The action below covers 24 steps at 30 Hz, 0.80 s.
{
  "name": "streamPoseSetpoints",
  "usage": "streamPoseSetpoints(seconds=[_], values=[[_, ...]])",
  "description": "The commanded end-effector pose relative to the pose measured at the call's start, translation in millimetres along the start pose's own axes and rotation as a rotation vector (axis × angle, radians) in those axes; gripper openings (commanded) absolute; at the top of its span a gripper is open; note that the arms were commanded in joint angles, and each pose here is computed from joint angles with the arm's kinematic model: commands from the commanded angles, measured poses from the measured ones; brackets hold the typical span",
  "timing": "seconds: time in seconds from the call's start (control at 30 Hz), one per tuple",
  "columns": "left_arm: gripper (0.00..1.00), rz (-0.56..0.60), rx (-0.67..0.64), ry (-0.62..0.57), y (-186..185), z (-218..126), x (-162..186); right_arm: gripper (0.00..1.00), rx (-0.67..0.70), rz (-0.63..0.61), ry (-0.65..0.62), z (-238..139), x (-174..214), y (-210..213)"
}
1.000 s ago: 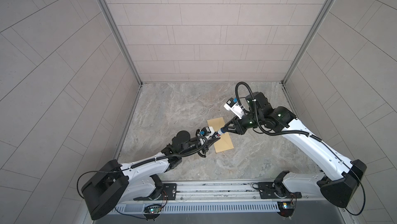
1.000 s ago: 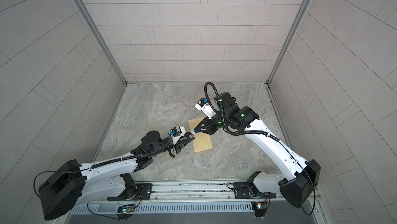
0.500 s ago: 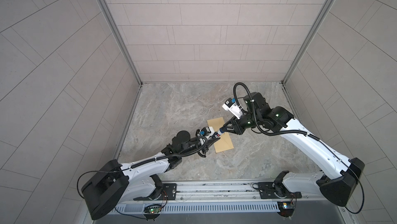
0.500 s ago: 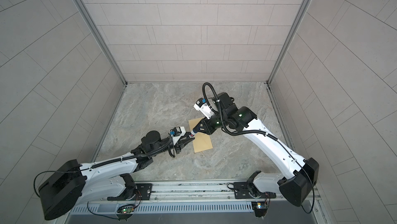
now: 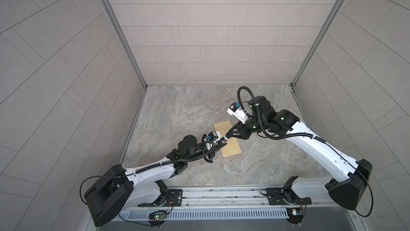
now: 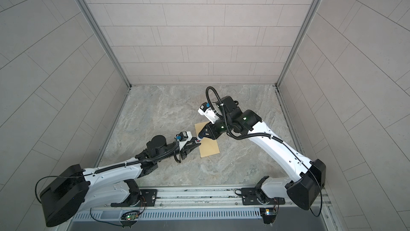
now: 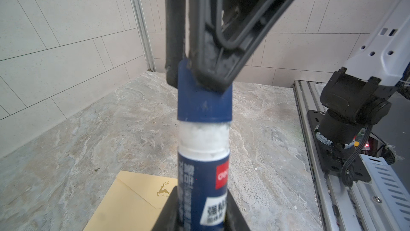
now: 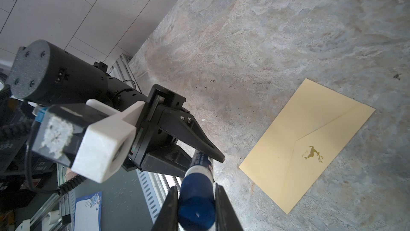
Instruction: Place the letter into the envelope and seal it
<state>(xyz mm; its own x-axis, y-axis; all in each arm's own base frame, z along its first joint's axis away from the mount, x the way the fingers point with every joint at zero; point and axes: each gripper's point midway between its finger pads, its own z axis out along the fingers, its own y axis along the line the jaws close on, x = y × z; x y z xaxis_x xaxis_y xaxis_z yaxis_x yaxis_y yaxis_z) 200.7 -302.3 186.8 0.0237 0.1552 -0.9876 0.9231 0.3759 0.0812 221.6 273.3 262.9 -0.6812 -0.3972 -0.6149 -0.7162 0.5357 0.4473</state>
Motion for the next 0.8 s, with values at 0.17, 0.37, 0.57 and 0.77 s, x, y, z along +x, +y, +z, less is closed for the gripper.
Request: streamPoseSetpoints(seconds=[0.17, 0.37, 0.57, 0.77], values=[[0.00, 0.026, -0.003, -0.122, 0.2, -2.4, -30.2, 0.14, -0.069, -0.030, 0.043, 15.2, 8.2, 18.8], [0.00, 0.020, -0.014, -0.137, 2.2, -3.0, -33.6, 0.13, -0.069, -0.018, 0.069, 26.6, 19.1, 17.4], [0.00, 0.014, -0.032, -0.162, 5.1, -4.4, -38.3, 0.13, -0.057, -0.007, 0.093, 34.7, 29.4, 14.5], [0.00, 0.010, -0.035, -0.176, 5.5, -4.9, -41.3, 0.13, -0.051, 0.004, 0.121, 43.4, 40.9, 12.4]])
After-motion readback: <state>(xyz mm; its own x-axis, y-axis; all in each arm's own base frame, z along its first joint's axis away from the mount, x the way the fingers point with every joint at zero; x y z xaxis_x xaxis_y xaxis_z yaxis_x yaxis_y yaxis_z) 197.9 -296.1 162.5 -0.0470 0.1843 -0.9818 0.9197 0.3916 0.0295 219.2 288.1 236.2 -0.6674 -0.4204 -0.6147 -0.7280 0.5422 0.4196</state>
